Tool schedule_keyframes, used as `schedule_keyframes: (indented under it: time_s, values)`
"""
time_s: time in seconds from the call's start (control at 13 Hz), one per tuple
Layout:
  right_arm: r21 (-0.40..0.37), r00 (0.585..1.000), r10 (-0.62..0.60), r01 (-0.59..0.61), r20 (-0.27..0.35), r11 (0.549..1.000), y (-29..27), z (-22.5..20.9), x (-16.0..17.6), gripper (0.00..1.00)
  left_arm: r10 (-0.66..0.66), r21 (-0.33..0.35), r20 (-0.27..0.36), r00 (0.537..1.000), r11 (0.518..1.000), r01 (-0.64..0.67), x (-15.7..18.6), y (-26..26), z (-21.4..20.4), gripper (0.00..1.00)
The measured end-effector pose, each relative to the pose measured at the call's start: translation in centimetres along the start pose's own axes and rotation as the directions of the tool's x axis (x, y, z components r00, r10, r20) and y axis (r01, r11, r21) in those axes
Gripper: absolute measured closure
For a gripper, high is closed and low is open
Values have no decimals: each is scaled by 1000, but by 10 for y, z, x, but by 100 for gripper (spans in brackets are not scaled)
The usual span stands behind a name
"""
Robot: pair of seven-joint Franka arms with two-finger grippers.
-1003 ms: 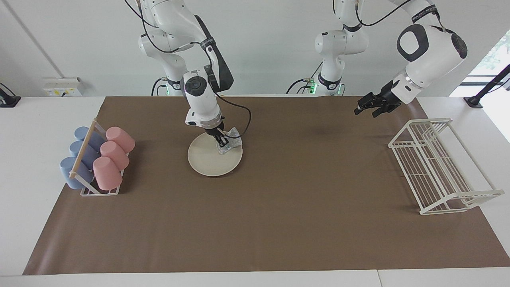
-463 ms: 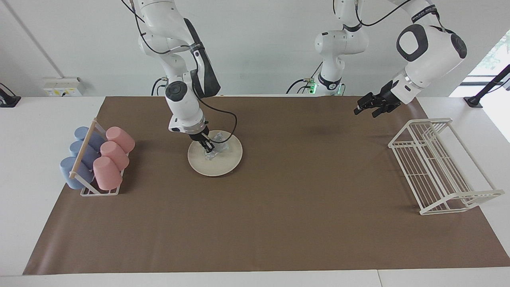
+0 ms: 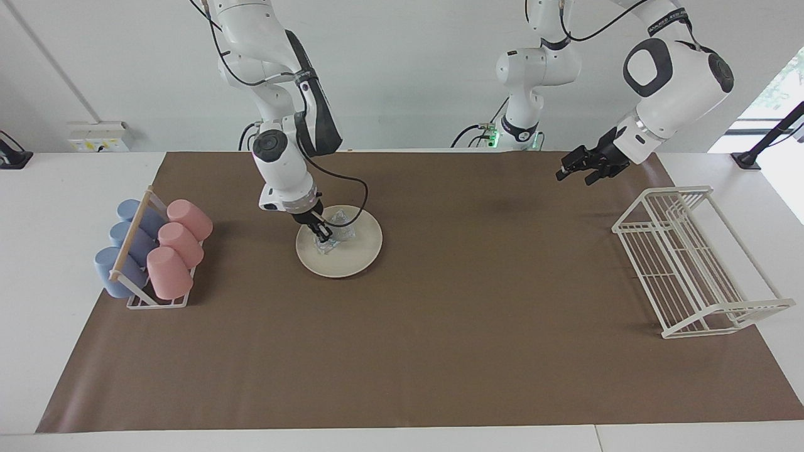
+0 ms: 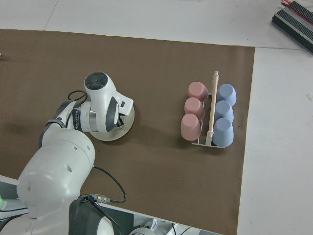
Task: Wipe plate with sponge
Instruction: 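Rub the cloth across the plate surface with the right gripper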
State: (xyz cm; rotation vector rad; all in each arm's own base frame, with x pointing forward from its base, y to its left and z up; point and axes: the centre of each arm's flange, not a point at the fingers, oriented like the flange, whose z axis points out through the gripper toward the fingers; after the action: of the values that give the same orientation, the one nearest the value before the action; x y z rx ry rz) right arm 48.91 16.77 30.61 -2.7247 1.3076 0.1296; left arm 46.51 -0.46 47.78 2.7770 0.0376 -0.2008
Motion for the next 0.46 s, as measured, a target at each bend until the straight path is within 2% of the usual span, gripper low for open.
schedule_keyframes:
  time_s: [0.31,0.46]
  values:
    - [-9,999,48,-48,5,999,-16,7,-51,98,3,1,1,1000,1000,-3,0,1,1,0]
    - [4,998,69,-69,0,998,-20,8,-64,98,4,1,2,1000,1000,-4,0,2,1,0]
